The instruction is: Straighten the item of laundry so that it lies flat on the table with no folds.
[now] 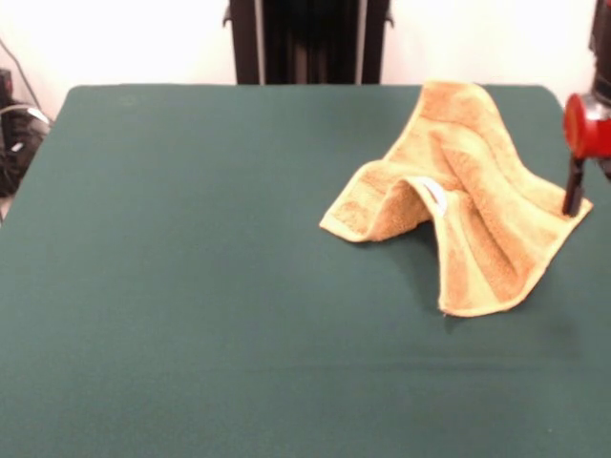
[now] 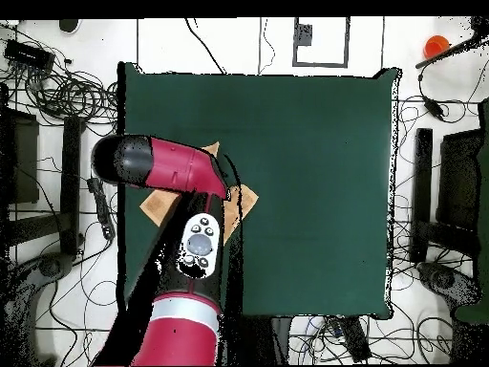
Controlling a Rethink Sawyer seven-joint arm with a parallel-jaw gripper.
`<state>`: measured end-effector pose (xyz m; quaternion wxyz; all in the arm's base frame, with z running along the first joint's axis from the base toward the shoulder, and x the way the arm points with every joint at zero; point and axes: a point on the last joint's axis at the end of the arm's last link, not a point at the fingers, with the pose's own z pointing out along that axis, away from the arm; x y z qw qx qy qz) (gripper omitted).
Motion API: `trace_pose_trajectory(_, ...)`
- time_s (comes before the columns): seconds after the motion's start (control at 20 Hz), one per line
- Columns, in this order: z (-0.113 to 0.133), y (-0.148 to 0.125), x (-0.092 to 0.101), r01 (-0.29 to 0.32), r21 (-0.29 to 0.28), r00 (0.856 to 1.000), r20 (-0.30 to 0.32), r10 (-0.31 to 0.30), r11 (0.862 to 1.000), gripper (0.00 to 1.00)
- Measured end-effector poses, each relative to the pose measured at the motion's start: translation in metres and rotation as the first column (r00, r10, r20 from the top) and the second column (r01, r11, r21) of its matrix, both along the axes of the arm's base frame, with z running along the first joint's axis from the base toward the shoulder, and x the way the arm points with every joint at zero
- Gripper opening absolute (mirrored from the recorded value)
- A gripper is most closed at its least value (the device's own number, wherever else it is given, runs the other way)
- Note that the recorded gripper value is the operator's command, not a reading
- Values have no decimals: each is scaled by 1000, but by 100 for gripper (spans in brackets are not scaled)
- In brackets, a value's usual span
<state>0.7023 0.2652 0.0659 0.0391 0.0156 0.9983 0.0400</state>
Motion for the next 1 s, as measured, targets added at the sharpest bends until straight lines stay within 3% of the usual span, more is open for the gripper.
trace_pose_trajectory(0.4, -3, -19, 4, 7, -11, 1000, -3, -7, 1000, 100)
trace_pose_trajectory(1.0, -8, -12, 2, -6, 7, 1000, -10, 7, 1000, 100)
